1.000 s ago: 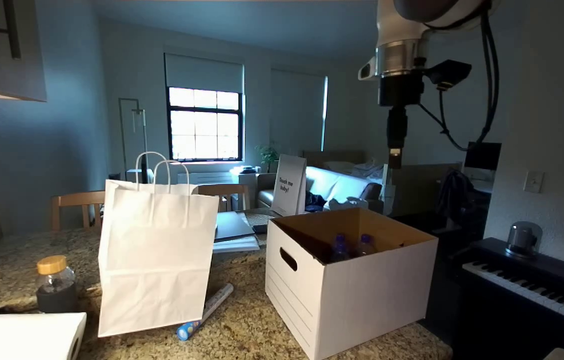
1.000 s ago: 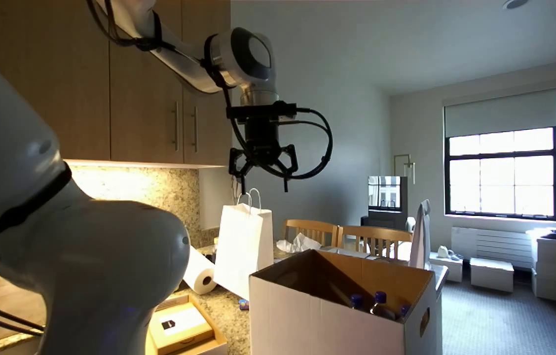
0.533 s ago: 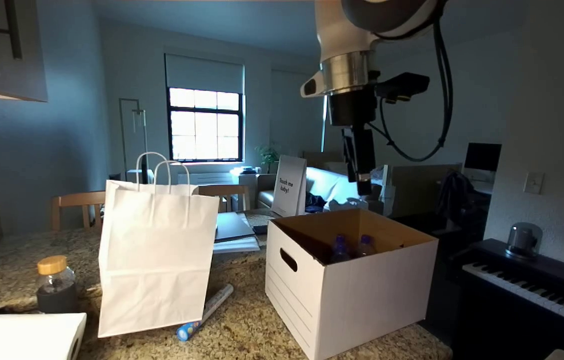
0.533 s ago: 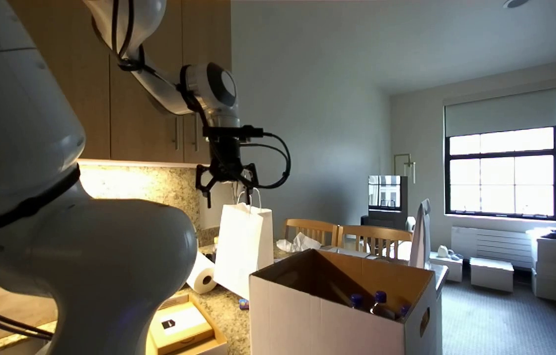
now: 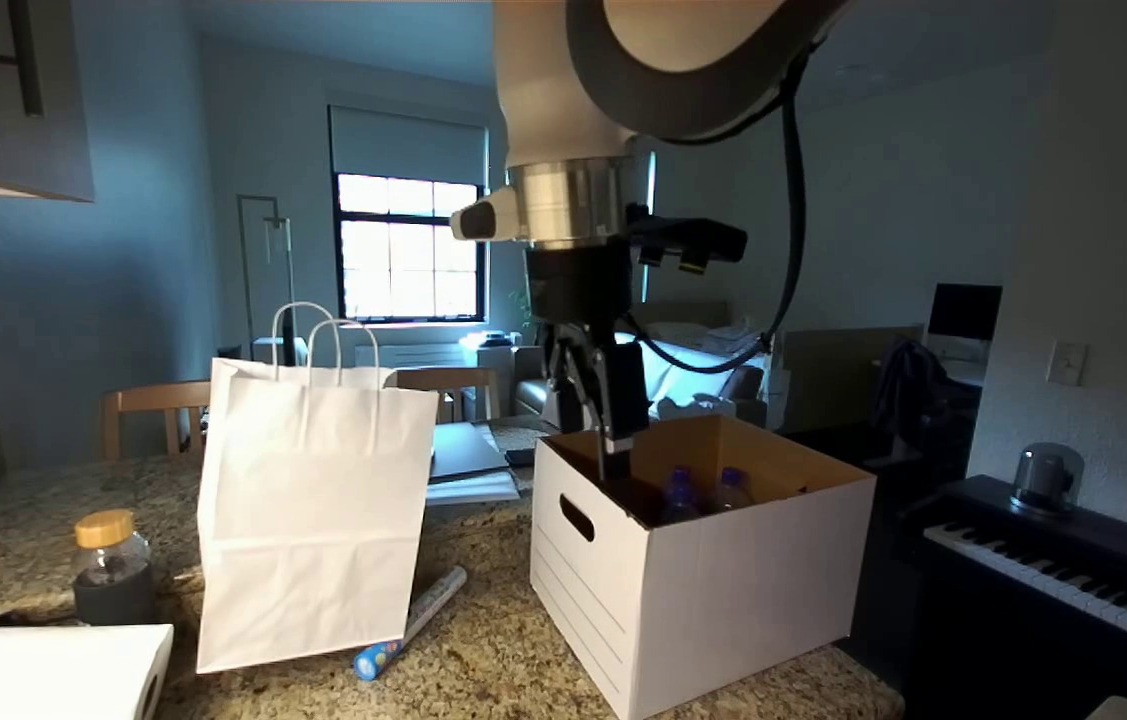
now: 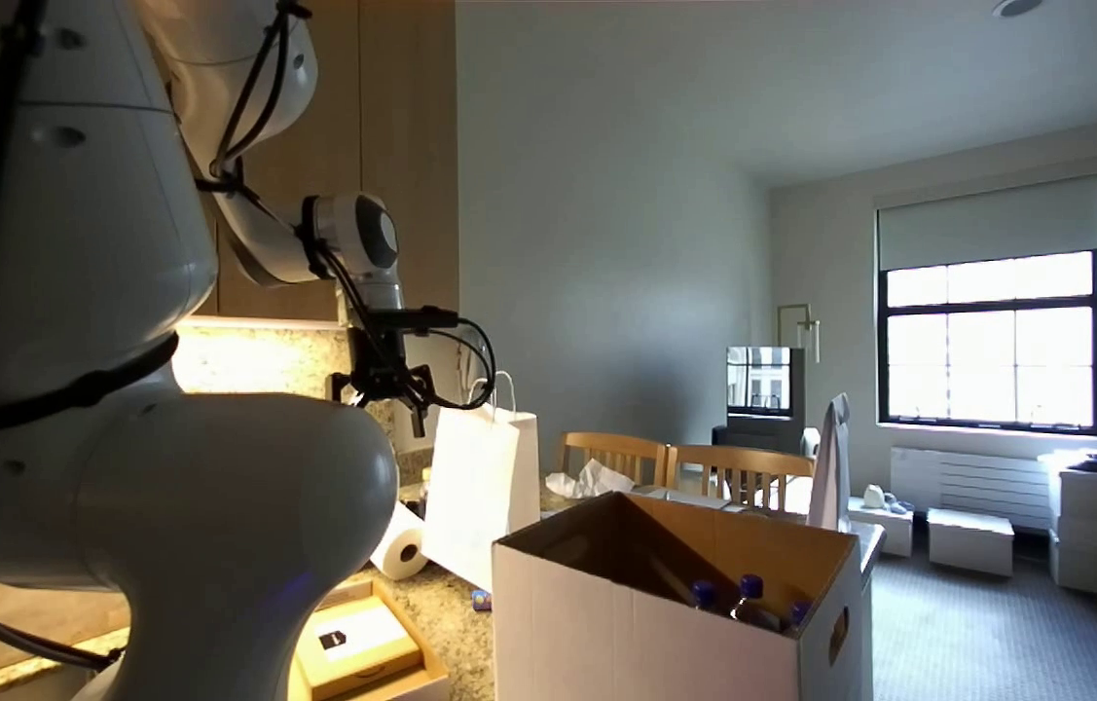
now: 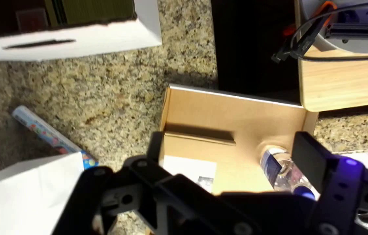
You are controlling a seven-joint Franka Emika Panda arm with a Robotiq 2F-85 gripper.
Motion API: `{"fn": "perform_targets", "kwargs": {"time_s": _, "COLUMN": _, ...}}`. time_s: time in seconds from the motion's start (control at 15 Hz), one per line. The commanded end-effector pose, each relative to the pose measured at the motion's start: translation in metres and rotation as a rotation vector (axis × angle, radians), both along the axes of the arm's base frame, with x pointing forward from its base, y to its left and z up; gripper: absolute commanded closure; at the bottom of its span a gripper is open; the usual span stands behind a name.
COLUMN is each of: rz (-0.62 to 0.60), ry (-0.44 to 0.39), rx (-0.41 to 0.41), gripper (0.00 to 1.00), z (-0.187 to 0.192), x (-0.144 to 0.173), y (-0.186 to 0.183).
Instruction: Pick up the bottle from the countertop and put it in the box.
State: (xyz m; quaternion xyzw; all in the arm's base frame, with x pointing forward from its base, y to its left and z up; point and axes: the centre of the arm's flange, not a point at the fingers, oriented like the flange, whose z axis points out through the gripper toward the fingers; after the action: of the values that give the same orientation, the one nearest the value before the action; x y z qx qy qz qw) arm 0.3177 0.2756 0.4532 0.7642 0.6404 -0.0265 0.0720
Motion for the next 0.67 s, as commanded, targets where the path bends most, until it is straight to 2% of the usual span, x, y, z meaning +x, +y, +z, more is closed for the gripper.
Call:
{"fn": "perform_targets", "kwargs": {"time_s": 0.0, "rz": 0.13, "ry": 0.062, "rx": 0.129, "gripper": 0.0, "z": -0.013, "x": -0.005, "y": 0.01}}
{"fn": "perform_targets", "kwargs": {"time_s": 0.13, "rz": 0.145, "ry": 0.099, "rx": 0.215, "gripper": 0.0, "z": -0.008, "x": -0.004, "y": -0.016}}
{"fn": "perform_targets", "kwargs": {"time_s": 0.2, "rz": 0.113, "ry": 0.077, "rx": 0.137, "gripper": 0.0, "z": -0.009, "x": -0.002, "y": 0.01}}
{"fn": "perform_targets", "kwargs": {"time_s": 0.4, "rz": 0.121, "ry": 0.1, "rx": 0.183, "gripper": 0.0, "z": -0.007, "x": 0.005, "y": -0.005}}
{"fn": "perform_targets", "kwargs": {"time_s": 0.47, "rz": 0.138, "ry": 0.141, "rx": 0.153, "gripper": 0.0, "z": -0.014, "x": 0.006, "y": 0.004}}
{"fn": "perform_targets", "kwargs": {"time_s": 0.53, "rz": 0.216, "ry": 0.207, "rx": 0.121, "gripper": 0.0, "z": -0.033, "x": 0.005, "y": 0.021}}
{"fn": "perform_targets", "kwargs": {"time_s": 0.6, "rz": 0.241, "ry": 0.228, "rx": 0.106, "gripper": 0.0, "z": -0.048, "x": 0.003, "y": 0.035}}
